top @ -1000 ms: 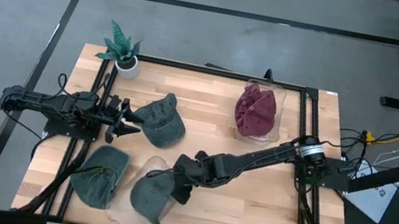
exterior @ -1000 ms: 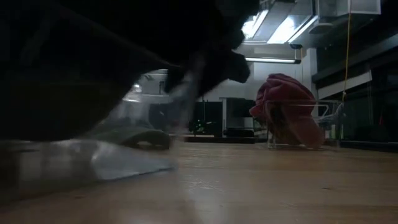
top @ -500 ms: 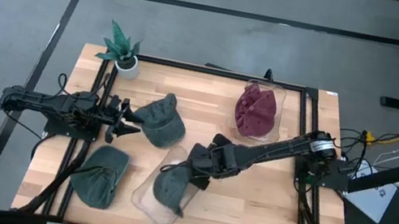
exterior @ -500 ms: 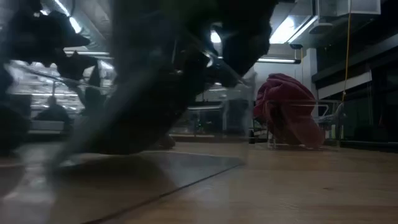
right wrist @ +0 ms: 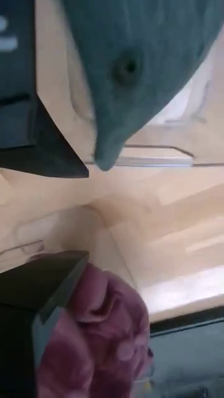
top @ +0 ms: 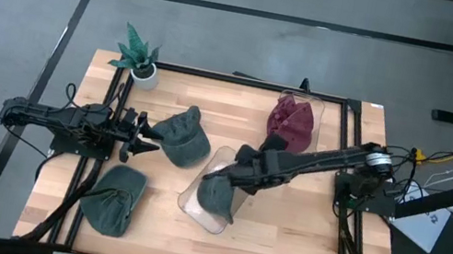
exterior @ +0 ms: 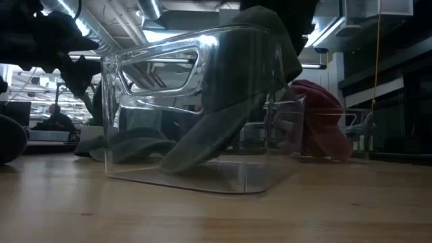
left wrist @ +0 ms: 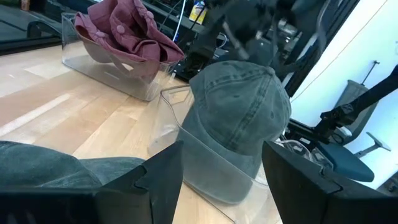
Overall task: Pick & Place hat
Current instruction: Put the top right black cap into the bottom transparent bin
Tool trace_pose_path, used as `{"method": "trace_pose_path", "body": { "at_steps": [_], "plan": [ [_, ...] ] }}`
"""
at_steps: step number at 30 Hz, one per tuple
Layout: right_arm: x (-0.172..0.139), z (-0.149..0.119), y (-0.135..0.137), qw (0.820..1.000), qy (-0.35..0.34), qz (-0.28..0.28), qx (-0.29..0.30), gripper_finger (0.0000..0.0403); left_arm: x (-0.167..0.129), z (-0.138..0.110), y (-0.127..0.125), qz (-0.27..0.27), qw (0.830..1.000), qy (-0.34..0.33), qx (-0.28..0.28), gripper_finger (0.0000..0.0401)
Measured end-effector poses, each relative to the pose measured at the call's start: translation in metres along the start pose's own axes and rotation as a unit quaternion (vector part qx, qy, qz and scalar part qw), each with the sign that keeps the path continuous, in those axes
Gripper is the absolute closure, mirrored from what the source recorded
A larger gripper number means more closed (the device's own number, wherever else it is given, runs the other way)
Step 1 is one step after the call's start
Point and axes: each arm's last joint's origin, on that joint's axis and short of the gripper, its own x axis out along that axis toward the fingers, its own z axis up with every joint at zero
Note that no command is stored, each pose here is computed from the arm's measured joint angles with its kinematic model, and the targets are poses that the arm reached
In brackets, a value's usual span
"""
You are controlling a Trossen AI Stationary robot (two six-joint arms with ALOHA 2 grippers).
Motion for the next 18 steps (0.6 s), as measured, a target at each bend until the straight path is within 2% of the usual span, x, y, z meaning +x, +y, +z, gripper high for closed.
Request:
{"method": "trace_pose_path", "body": {
  "at_steps": [4, 7, 9, 12, 18],
  "plan": [
    [-0.027, -0.008, -0.023, 0.996, -0.001, 0.059, 0.063, 0.0203, 0.0, 0.0, 0.0, 0.0, 1.0, 0.0, 0.0, 0.0191],
    [-0.047, -0.016, -0.038, 0.985, 0.008, 0.113, 0.129, 0.0203, 0.0, 0.0, 0.0, 0.0, 1.0, 0.0, 0.0, 0.0191],
    [-0.058, -0.019, -0.041, 0.977, 0.004, 0.151, 0.153, 0.0203, 0.0, 0.0, 0.0, 0.0, 1.0, 0.0, 0.0, 0.0191],
    [-0.076, -0.024, -0.033, 0.969, -0.03, 0.209, 0.129, 0.0203, 0.0, 0.0, 0.0, 0.0, 1.0, 0.0, 0.0, 0.0191],
    [-0.099, -0.039, -0.005, 0.961, -0.082, 0.264, 0.002, 0.0204, 0.0, 0.0, 0.0, 0.0, 1.0, 0.0, 0.0, 0.0191]
  ]
}}
